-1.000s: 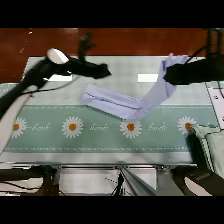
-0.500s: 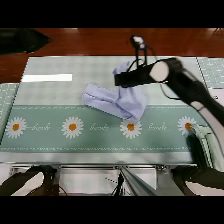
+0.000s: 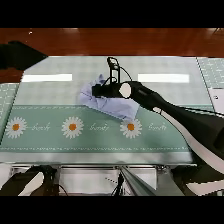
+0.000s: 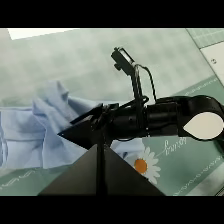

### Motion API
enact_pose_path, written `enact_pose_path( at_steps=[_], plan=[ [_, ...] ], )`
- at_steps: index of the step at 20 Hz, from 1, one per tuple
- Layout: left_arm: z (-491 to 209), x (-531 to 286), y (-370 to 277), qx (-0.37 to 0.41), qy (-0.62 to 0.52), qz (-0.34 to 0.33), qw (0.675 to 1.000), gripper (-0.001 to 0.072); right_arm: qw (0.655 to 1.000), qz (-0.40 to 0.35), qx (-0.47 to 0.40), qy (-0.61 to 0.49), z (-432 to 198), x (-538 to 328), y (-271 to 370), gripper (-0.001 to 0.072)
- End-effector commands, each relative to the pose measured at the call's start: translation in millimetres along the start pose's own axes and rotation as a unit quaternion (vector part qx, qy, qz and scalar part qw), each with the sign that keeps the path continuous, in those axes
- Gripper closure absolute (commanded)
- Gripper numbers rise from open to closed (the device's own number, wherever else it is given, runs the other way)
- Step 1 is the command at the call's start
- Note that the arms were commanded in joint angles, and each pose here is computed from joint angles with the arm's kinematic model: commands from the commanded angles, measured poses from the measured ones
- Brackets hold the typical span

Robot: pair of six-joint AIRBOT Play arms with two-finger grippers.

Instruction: Fold the shirts.

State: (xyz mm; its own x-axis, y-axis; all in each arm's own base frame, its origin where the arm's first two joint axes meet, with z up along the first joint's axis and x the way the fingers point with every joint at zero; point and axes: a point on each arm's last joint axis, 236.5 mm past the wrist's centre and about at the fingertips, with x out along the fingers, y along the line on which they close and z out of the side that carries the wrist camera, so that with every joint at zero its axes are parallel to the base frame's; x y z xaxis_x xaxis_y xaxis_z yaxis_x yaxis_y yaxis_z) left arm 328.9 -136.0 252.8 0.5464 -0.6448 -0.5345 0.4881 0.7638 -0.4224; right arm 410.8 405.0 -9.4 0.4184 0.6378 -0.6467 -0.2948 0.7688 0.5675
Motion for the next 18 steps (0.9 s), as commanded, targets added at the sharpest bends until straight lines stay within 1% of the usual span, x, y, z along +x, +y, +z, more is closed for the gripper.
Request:
enact_pose_path(
  at_steps=[1, 3, 4, 5, 6, 7, 8, 9, 10, 11, 12, 13, 14, 15, 18],
  plan=[
    [-30.6, 18.9, 17.0, -0.029, 0.034, 0.004, 0.999, 0.0682, 1.000, 0.005, -0.023, 0.020, -7.3, -4.1, 2.4, 0.0213],
    [-51.4, 29.6, 32.9, -0.045, 0.058, 0.017, 0.997, 0.0682, 0.995, -0.024, -0.074, 0.068, -14.1, -30.0, -17.4, 0.0214],
    [-59.1, 31.8, 40.7, -0.046, 0.068, 0.029, 0.996, 0.0682, 0.988, -0.060, -0.105, 0.100, -17.1, -51.0, -39.8, 0.0213],
    [-64.2, 32.0, 47.4, -0.045, 0.076, 0.040, 0.995, 0.0682, 0.976, -0.108, -0.137, 0.132, -18.7, -75.3, -68.1, 0.0214],
    [-65.3, 31.2, 51.1, -0.042, 0.078, 0.048, 0.995, 0.0682, 0.957, -0.171, -0.164, 0.165, -17.7, -107.0, -105.1, 0.0215],
    [-65.5, 30.7, 52.1, -0.042, 0.079, 0.050, 0.995, 0.0682, 0.935, -0.238, -0.172, 0.199, -16.0, -142.9, -145.0, 0.0222],
    [-65.5, 30.7, 52.0, -0.042, 0.079, 0.050, 0.995, 0.0682, 0.913, -0.295, -0.163, 0.228, -15.2, -176.9, -181.2, 0.0233],
    [-65.6, 30.7, 51.7, -0.042, 0.079, 0.049, 0.995, 0.0682, 0.900, -0.333, -0.131, 0.248, -18.4, -207.2, -214.0, 0.0232],
    [-65.8, 30.6, 51.5, -0.042, 0.079, 0.049, 0.995, 0.0682, 0.901, -0.340, -0.081, 0.257, -29.0, -225.3, -234.5, 0.0232],
    [-66.4, 30.5, 51.2, -0.042, 0.080, 0.049, 0.995, 0.0682, 0.911, -0.322, -0.014, 0.257, -45.6, -232.6, -246.3, 0.0229],
    [-66.4, 30.5, 51.2, -0.042, 0.081, 0.049, 0.995, 0.0682, 0.926, -0.281, 0.050, 0.246, -60.7, -227.3, -246.4, 0.0214],
    [-66.3, 30.6, 51.3, -0.042, 0.080, 0.049, 0.995, 0.0681, 0.942, -0.224, 0.115, 0.223, -72.2, -212.7, -238.3, 0.0149],
    [-66.3, 30.7, 51.4, -0.042, 0.080, 0.049, 0.995, 0.0682, 0.950, -0.176, 0.165, 0.199, -79.3, -197.9, -229.7, 0.0142],
    [-66.4, 30.7, 51.1, -0.043, 0.081, 0.048, 0.995, 0.0681, 0.953, -0.138, 0.205, 0.175, -85.9, -181.2, -222.8, 0.0130],
    [-71.5, 30.1, 48.2, -0.043, 0.092, 0.043, 0.994, 0.0681, 0.944, -0.094, 0.298, 0.102, -96.8, -143.0, -215.1, 0.0130]
  ],
)
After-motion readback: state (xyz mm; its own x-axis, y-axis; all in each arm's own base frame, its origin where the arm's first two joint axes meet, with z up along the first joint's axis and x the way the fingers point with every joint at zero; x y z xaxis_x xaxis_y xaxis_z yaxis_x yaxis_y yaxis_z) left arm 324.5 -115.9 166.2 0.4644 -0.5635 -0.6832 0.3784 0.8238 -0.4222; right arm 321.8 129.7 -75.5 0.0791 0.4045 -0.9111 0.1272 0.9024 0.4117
